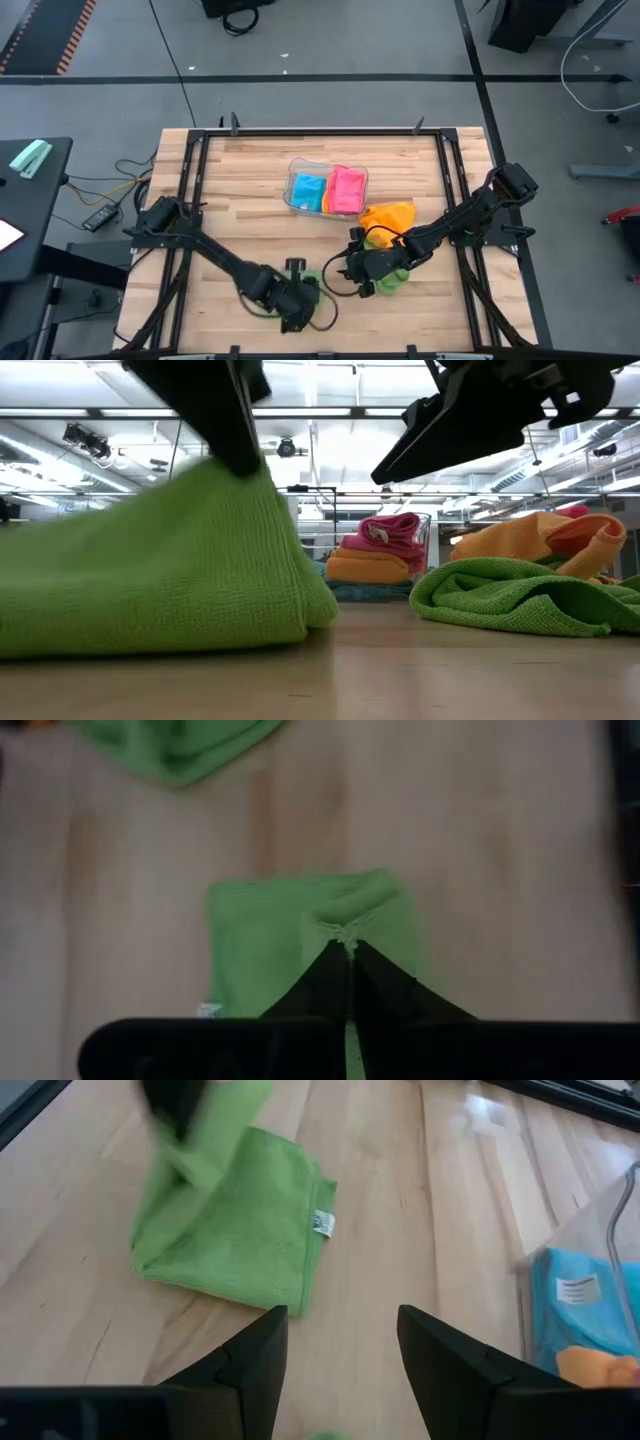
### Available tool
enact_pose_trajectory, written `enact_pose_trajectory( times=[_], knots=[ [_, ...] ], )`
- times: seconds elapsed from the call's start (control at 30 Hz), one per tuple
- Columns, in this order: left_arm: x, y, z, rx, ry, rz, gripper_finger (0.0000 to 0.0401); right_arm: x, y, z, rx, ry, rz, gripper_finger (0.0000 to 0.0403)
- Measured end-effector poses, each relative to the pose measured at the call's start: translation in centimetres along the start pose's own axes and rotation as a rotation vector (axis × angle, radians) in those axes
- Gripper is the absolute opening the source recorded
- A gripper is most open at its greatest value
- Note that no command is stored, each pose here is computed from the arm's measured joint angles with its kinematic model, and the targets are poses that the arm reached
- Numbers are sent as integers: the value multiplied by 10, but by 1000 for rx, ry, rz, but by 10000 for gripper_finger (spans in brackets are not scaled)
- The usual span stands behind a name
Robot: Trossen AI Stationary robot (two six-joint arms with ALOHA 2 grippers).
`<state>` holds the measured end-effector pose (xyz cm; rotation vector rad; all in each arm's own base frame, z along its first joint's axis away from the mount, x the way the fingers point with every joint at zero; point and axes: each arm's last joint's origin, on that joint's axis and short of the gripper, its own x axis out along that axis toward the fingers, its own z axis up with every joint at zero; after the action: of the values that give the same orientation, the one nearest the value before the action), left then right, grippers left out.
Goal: Fold microfiber towels
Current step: Fold the top green microfiber cloth
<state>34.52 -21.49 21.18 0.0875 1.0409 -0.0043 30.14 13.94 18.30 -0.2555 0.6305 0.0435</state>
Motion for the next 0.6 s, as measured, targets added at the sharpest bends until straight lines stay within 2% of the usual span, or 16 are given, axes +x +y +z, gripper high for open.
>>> enact_pose_trajectory(
  times=[0.13,0.2,0.43,0.6],
  knots=[
    [-12,-22,-5,14,-22,-37,12,0,0,0,1,0,-1,198],
    [-16,-33,-9,-4,-36,-60,22,0,0,0,3,0,6,198],
    [-12,-58,-37,-113,-35,-105,80,0,1,2,8,-17,26,198],
    [-12,-71,-43,-176,-72,-185,143,0,1,3,11,-24,27,198]
  ],
)
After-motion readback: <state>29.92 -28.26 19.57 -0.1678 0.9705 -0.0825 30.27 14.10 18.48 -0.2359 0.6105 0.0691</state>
